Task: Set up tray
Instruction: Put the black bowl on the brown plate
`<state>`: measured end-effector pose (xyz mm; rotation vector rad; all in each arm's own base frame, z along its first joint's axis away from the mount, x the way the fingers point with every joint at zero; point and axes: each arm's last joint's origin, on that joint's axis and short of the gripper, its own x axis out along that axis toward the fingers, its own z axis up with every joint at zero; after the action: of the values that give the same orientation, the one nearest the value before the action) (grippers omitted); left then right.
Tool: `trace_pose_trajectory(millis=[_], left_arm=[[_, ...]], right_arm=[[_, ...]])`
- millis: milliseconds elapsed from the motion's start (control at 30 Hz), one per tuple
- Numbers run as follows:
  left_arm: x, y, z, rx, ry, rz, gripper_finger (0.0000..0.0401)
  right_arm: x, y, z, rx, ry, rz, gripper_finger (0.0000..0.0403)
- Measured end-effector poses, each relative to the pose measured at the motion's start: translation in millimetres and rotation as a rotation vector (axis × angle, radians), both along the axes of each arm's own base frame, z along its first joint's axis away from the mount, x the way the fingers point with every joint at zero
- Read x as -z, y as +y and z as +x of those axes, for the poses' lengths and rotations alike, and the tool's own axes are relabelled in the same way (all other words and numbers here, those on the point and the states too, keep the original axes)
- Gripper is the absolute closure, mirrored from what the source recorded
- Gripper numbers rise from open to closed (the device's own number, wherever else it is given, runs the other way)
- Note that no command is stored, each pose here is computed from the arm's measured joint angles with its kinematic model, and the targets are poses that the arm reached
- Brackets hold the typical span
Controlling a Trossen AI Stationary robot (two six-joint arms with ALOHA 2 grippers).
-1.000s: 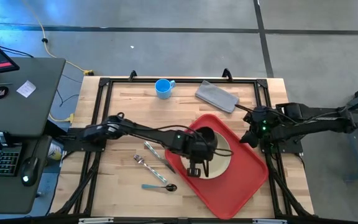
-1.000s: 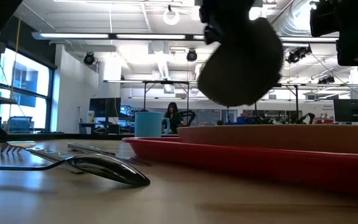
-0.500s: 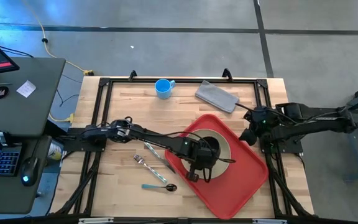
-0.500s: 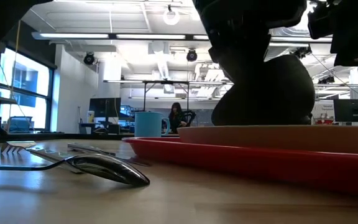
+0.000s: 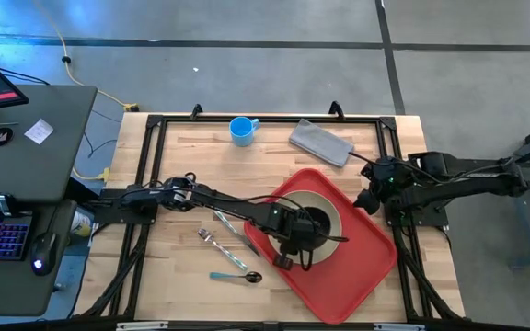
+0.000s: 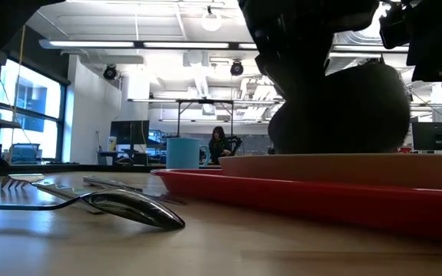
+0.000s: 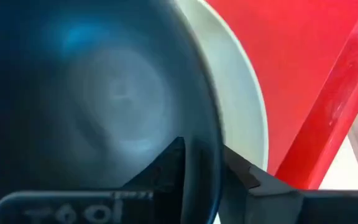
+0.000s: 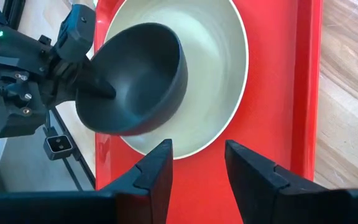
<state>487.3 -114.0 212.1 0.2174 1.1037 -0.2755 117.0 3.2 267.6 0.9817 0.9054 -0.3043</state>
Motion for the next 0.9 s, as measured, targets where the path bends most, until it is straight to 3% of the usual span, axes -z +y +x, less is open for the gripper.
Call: trace_pose_trajectory(millis=[333, 900], left_arm=[[2.6, 6.0, -5.3, -0.055, 0.043, 0.133, 0.028], [2.8, 5.3, -6.9, -0.005, 0.082, 0.034, 0.0279]], right_arm=[[0.1, 0.0, 0.0, 0.0, 0.0, -0.001, 0.0265], [0.1, 0.0, 0.0, -0.02, -0.004, -0.017, 0.0265]])
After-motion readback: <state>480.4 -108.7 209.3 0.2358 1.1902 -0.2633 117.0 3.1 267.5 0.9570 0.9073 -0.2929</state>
